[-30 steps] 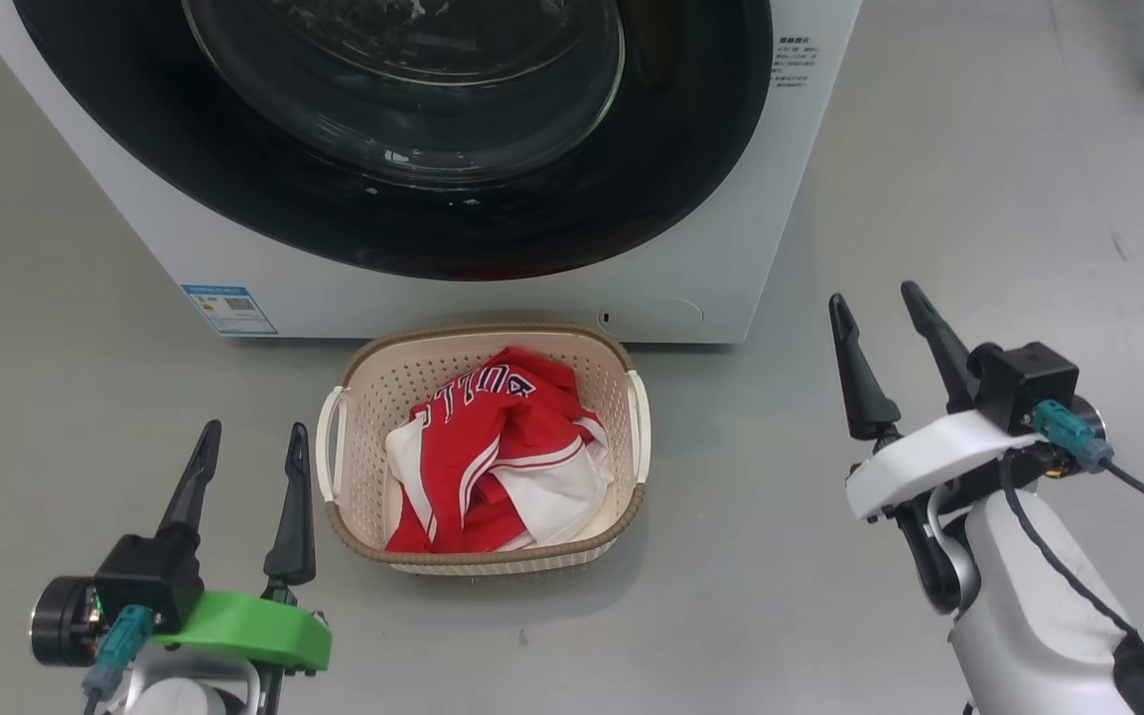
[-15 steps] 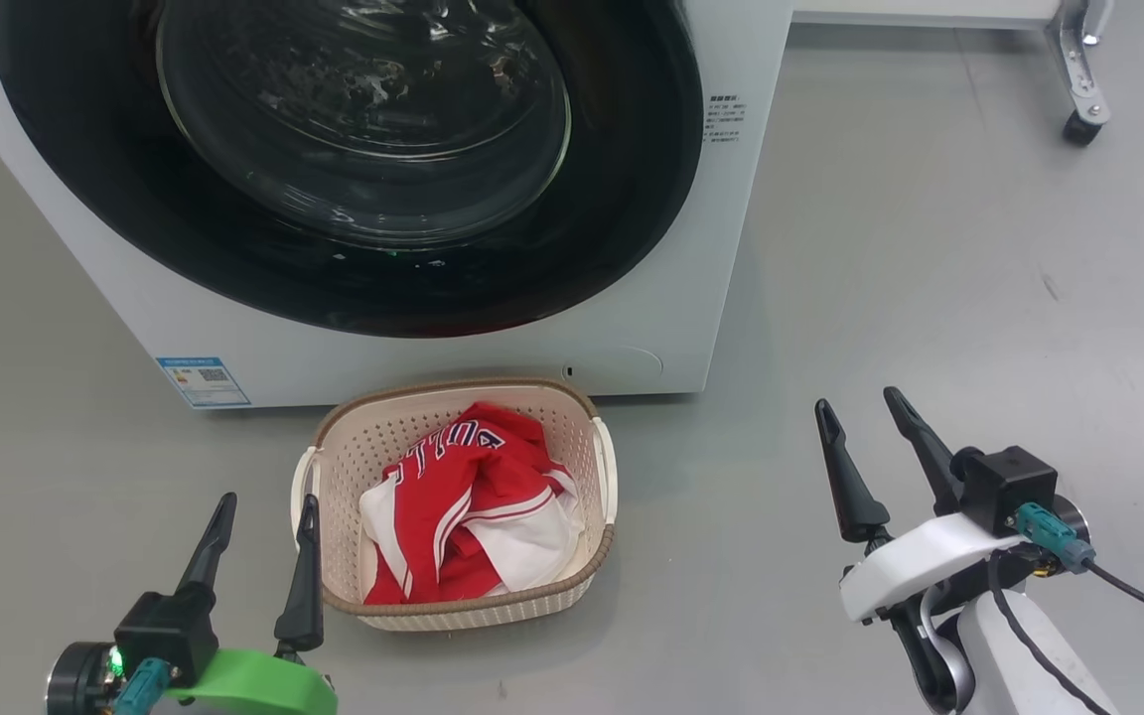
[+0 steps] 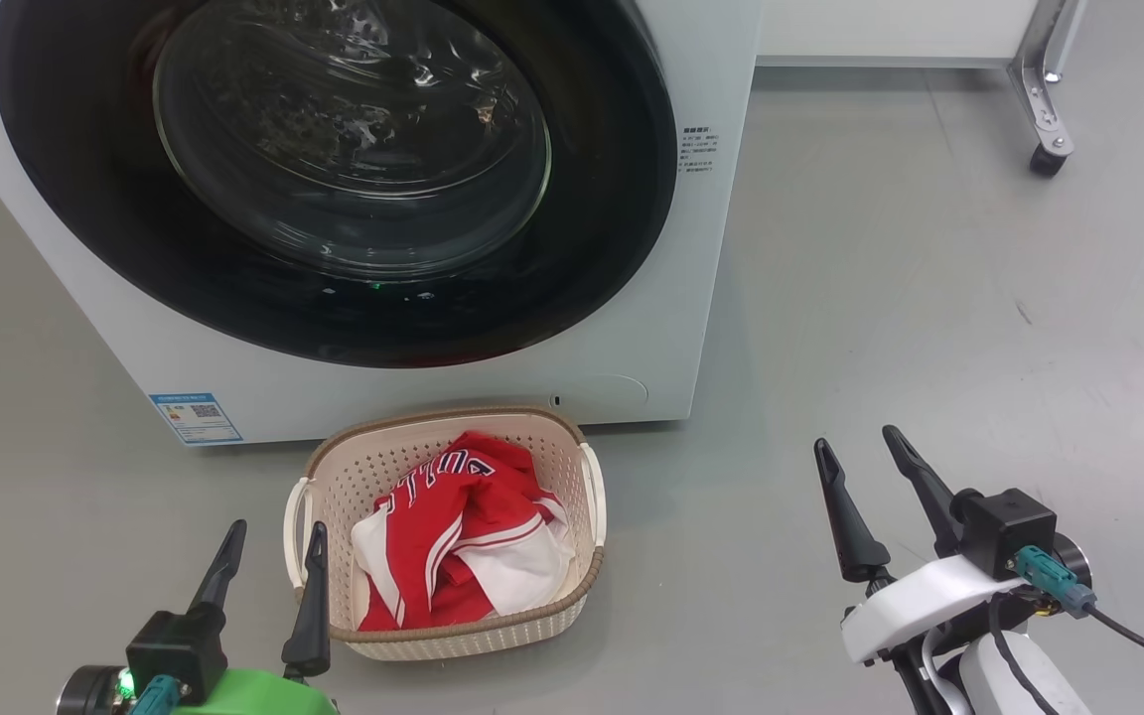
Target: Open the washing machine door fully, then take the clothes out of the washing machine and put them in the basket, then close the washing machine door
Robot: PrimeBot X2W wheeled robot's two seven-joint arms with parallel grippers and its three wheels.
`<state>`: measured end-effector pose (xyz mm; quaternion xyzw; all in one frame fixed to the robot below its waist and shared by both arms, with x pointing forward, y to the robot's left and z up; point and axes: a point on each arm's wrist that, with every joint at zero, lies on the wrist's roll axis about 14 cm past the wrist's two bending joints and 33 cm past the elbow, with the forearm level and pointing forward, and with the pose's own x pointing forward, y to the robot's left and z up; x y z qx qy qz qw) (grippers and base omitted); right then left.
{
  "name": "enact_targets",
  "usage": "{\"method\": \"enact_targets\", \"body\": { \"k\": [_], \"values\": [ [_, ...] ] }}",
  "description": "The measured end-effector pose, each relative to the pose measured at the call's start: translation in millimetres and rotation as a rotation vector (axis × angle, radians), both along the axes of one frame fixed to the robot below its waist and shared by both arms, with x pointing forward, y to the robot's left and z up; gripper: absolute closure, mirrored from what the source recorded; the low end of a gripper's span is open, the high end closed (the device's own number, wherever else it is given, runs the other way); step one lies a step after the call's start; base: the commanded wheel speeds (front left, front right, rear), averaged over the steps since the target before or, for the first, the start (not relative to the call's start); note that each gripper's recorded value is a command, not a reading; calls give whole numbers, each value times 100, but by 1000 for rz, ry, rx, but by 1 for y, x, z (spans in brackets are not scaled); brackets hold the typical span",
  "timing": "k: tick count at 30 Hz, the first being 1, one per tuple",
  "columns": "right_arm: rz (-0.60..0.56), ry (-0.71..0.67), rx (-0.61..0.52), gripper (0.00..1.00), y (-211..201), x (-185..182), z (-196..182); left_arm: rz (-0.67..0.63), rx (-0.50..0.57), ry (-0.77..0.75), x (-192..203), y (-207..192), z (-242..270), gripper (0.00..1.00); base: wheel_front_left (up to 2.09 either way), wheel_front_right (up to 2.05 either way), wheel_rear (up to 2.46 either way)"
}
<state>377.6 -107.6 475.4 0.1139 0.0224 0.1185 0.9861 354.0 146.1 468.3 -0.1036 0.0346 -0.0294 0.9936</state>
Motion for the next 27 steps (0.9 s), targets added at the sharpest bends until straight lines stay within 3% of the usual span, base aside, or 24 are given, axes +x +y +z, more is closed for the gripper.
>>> {"method": "enact_targets", "body": {
  "k": [27],
  "values": [
    [-19,-13,2,0,-4,-14,4,-3,-5,-8,-5,-2,7,0,0,0,0]
  ]
}}
